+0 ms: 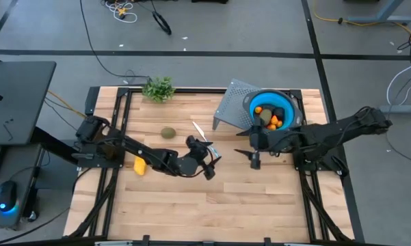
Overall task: Pick & Place Fruit
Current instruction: Put the kiwi into the blue strainer bowl on the shelf
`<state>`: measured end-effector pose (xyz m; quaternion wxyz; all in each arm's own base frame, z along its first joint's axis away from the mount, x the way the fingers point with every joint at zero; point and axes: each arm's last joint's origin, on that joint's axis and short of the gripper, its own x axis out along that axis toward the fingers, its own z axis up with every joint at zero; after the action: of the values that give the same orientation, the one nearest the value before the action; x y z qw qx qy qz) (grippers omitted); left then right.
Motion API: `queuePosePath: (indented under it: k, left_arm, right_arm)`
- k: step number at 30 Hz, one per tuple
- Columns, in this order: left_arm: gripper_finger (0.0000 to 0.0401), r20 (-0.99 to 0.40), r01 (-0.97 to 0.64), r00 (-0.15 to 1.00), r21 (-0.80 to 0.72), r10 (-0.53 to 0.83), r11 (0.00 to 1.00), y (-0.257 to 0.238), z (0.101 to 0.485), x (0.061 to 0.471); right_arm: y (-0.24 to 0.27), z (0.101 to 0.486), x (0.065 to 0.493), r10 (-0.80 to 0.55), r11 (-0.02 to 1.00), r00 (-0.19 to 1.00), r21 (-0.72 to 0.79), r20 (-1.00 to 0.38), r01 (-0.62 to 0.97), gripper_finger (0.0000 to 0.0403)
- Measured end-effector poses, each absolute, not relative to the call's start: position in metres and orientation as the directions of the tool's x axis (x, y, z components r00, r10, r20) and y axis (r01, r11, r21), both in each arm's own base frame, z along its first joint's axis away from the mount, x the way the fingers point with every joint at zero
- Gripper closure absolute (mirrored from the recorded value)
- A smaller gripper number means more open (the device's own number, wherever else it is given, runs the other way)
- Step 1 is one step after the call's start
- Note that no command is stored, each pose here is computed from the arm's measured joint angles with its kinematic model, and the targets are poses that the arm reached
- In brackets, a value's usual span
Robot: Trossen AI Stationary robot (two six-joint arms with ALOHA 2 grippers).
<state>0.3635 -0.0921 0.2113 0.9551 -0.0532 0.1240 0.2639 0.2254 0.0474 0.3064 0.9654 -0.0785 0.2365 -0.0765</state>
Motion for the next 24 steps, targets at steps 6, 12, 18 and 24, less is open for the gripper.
queuePosePath:
  k: [6, 12, 18, 24]
  left_arm:
    - [0.0065, -0.399, -0.536, 0.786, -0.061, 0.472, 0.842, -0.085, 0.227, 0.339]
    - [0.0085, -0.524, -0.551, 0.728, -0.064, 0.442, 0.832, -0.070, 0.253, 0.304]
    - [0.0100, -0.695, -0.650, 0.558, -0.025, 0.454, 0.760, -0.039, 0.247, 0.283]
    - [0.0099, -0.846, -0.600, 0.472, -0.104, 0.246, 0.793, -0.002, 0.231, 0.279]
  right_arm:
    - [0.050, 0.304, 0.237, -0.198, 0.960, 0.890, -0.267, -0.412, 0.090, 0.0124]
    - [0.062, 0.312, 0.239, 0.125, 0.974, 0.924, -0.133, -0.361, -0.184, 0.0124]
    - [0.072, 0.312, 0.237, 0.212, 0.956, 0.907, -0.116, -0.363, -0.270, 0.0124]
    - [0.081, 0.311, 0.234, 0.238, 0.953, 0.898, -0.091, -0.369, -0.290, 0.0124]
